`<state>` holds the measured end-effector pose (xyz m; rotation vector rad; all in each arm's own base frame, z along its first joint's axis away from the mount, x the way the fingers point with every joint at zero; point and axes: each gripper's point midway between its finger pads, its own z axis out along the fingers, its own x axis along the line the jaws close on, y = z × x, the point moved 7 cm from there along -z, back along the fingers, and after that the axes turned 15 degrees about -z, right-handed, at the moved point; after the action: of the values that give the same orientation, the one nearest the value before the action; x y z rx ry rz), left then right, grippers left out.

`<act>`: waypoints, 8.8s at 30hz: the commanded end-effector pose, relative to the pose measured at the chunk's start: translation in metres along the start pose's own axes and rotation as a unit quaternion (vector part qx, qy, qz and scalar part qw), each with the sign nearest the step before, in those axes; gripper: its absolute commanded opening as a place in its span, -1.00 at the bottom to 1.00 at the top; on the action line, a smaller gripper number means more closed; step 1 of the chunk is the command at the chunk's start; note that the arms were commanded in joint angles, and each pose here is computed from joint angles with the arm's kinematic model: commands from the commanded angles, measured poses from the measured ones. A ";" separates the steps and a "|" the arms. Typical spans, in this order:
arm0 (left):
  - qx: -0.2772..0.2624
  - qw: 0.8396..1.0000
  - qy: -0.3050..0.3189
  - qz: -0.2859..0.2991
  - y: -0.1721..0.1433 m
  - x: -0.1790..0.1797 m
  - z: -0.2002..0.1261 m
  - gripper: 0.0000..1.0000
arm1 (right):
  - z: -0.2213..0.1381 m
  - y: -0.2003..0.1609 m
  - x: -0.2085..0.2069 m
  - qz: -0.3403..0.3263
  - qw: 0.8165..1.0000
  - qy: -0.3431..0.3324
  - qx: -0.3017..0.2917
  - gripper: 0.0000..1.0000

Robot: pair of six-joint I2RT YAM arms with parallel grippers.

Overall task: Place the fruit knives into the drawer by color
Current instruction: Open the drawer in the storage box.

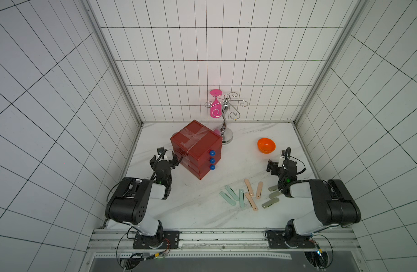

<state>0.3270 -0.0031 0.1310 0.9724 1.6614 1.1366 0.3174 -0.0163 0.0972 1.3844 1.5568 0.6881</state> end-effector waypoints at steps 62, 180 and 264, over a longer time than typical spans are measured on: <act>0.138 0.931 -0.285 -0.183 0.189 -0.093 -0.128 0.96 | -0.167 0.100 0.010 0.242 0.930 0.230 0.156 0.98; 0.381 0.900 -0.212 -0.015 0.080 -0.160 -0.069 -1.00 | -0.105 0.239 0.277 0.184 0.810 0.548 0.095 -0.02; 0.397 0.895 -0.201 -0.012 0.072 -0.159 -0.066 -1.00 | -0.137 0.151 0.184 0.176 0.841 0.487 0.158 -0.36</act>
<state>0.3309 -0.1509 0.2812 1.4580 1.6610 0.2068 0.2797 0.2284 0.2477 1.6743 2.2754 1.6808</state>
